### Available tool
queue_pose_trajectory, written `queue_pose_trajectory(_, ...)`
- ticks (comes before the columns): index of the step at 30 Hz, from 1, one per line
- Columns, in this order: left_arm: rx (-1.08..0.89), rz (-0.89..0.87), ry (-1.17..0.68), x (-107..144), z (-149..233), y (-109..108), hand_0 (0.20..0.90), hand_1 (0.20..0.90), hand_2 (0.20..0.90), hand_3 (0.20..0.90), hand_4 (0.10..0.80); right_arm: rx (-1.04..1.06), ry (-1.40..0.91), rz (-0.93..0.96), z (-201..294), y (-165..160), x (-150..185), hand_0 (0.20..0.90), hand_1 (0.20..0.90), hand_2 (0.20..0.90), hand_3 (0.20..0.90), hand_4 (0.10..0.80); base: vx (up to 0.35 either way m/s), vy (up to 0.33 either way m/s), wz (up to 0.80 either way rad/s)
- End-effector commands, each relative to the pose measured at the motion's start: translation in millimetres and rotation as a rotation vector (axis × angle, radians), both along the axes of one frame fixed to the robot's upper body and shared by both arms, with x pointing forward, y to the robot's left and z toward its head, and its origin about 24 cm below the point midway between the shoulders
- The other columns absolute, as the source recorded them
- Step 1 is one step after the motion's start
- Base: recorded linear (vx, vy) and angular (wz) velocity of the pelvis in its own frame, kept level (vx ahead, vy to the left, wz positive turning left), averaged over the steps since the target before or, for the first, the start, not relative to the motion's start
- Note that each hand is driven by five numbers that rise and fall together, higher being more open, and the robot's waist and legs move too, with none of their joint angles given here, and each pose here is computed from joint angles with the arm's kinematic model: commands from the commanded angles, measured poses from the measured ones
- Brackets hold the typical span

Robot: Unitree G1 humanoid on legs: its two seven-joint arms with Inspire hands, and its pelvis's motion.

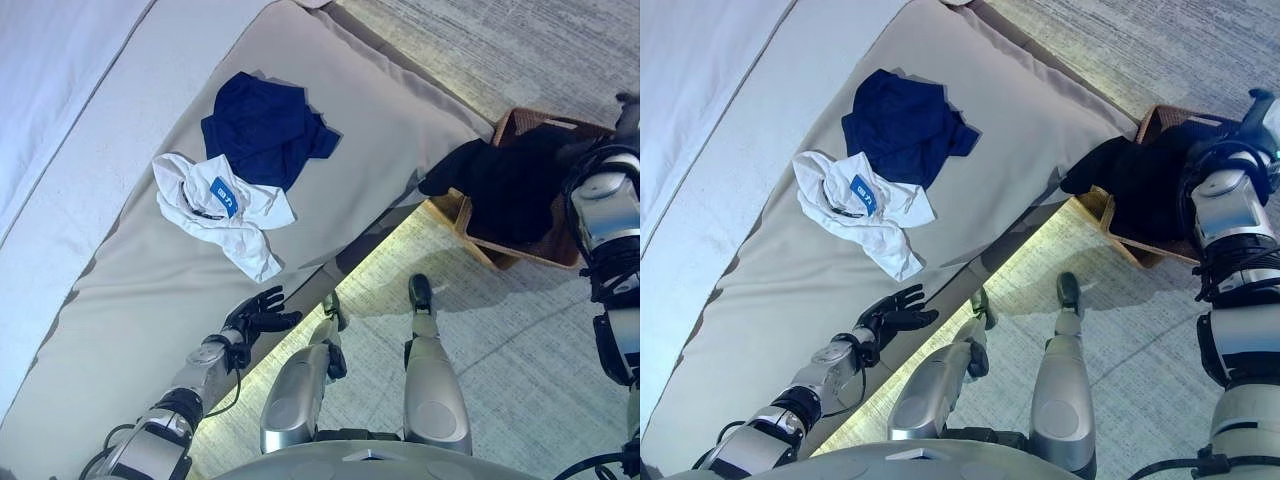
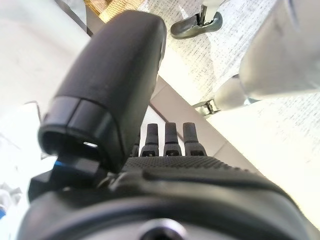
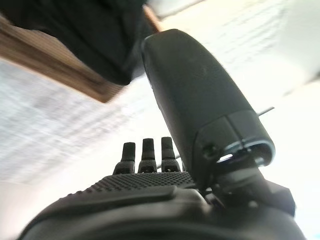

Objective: Pick up the clothes from the bed and place them into the basket

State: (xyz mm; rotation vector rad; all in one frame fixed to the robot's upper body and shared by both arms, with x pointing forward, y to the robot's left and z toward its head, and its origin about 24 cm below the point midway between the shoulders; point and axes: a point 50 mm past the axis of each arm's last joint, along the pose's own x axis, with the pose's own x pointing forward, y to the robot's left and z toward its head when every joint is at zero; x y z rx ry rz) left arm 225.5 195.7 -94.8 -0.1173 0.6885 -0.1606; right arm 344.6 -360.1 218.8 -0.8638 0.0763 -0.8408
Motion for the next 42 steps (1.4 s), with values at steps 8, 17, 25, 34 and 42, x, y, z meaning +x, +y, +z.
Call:
queue_pose_trajectory(8, -0.002, 0.159, 0.146, -53.7, -24.7, 32.9, 0.900, 0.900, 0.900, 0.900, 0.800, -0.440, -0.193, 0.209, 80.5, 33.0, -29.5, 0.900, 0.900, 0.900, 0.900, 0.800, 0.093, 0.103, 0.26)
queue_pose_trajectory(17, 0.054, 0.224, 0.247, -83.0, -35.5, 53.2, 0.900, 0.900, 0.900, 0.900, 0.800, -0.441, 0.027, 0.508, 43.3, 75.6, -7.5, 0.900, 0.900, 0.900, 0.900, 0.800, 0.146, 0.140, 0.45)
queue_pose_trajectory(25, 0.073, 0.232, 0.272, -84.0, -34.5, 65.4, 0.900, 0.900, 0.900, 0.900, 0.800, -0.339, 0.213, 0.569, 6.8, 107.2, 37.1, 0.900, 0.900, 0.900, 0.900, 0.800, 0.056, 0.187, 0.62)
queue_pose_trajectory(34, 0.053, 0.259, 0.173, -55.3, -17.4, 77.5, 0.900, 0.900, 0.900, 0.900, 0.800, -0.287, 0.321, 0.287, 14.7, 94.3, 61.3, 0.900, 0.900, 0.900, 0.900, 0.800, -0.057, -0.002, 0.46)
queue_pose_trajectory(42, 0.007, 0.248, 0.051, -41.3, -5.2, 73.3, 0.900, 0.900, 0.900, 0.900, 0.800, -0.129, 0.637, -0.191, -7.3, 21.5, 25.8, 0.900, 0.900, 0.900, 0.900, 0.800, -0.047, -0.038, 0.19)
